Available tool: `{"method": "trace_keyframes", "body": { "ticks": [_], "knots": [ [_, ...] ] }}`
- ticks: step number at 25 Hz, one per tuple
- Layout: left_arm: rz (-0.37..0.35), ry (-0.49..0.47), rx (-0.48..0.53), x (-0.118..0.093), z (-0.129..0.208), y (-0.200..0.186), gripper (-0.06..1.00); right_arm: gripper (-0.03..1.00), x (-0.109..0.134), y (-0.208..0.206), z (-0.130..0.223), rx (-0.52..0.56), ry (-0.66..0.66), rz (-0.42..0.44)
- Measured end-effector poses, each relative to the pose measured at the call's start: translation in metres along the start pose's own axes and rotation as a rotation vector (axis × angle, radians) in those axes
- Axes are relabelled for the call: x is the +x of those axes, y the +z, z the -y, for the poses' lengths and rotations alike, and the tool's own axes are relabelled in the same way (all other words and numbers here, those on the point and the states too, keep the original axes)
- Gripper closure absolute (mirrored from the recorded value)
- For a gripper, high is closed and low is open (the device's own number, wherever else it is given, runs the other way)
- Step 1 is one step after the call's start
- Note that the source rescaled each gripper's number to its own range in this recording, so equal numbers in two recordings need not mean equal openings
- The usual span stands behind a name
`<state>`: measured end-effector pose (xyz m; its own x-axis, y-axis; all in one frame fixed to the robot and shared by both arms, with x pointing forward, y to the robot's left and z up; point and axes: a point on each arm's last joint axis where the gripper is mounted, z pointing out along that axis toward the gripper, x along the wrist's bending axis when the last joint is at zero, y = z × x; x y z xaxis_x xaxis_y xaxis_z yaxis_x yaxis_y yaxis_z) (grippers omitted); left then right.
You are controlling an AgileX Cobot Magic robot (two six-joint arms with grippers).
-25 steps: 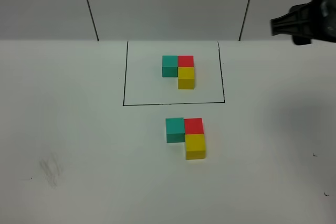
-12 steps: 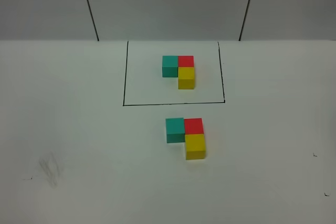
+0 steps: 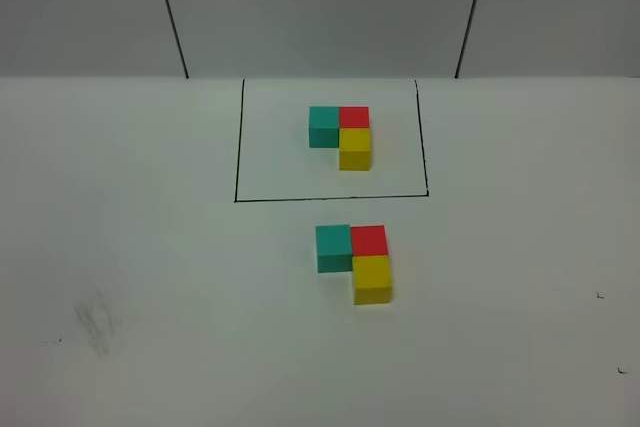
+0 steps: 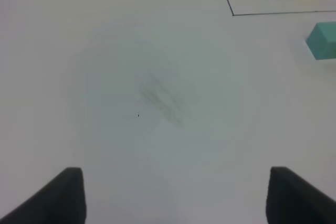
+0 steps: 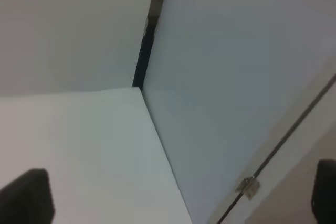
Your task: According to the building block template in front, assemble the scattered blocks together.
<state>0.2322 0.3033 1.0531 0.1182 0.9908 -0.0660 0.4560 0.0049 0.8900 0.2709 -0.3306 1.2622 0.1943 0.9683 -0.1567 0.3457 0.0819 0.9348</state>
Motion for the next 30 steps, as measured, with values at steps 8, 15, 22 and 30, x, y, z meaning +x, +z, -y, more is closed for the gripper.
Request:
{"method": "trace_keyframes", "body": {
  "ticks": [8, 15, 22, 30],
  "knots": [
    [0.0, 0.0, 0.0, 0.0, 0.0, 0.0, 0.42, -0.03, 0.004, -0.039, 0.095, -0.035, 0.036, -0.219],
    [0.0, 0.0, 0.0, 0.0, 0.0, 0.0, 0.42, -0.03, 0.037, -0.026, 0.158, -0.022, -0.003, -0.48],
    [0.0, 0.0, 0.0, 0.0, 0.0, 0.0, 0.42, -0.03, 0.052, 0.002, 0.194, 0.09, 0.013, -0.501],
    [0.0, 0.0, 0.0, 0.0, 0.0, 0.0, 0.42, -0.02, 0.064, 0.02, 0.207, 0.119, 0.027, -0.533]
  ]
}}
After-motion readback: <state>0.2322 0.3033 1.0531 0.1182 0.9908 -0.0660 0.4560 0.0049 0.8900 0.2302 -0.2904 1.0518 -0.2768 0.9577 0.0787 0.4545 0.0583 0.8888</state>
